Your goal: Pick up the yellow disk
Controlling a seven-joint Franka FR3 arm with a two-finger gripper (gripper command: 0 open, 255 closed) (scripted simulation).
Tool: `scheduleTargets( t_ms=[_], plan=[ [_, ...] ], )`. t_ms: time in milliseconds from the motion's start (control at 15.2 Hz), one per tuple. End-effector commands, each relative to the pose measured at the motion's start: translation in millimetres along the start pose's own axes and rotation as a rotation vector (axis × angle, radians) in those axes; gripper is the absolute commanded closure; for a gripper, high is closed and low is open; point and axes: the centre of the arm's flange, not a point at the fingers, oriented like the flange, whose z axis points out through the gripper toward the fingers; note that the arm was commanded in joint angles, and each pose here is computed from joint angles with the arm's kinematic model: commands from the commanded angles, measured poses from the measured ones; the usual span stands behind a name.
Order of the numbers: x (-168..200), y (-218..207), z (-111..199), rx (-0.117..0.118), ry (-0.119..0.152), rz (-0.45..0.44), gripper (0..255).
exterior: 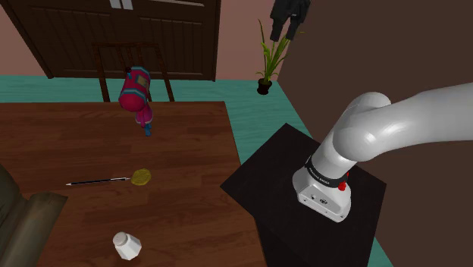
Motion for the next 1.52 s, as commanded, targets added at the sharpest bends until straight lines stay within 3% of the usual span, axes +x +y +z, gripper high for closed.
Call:
scheduleTargets(
  t_ms=[0,1452],
  plan=[
    [0,0,0,0.000,0.000,0.000,0],
    [75,-191,216,-0.090,0.040,0.123,0]
  ],
)
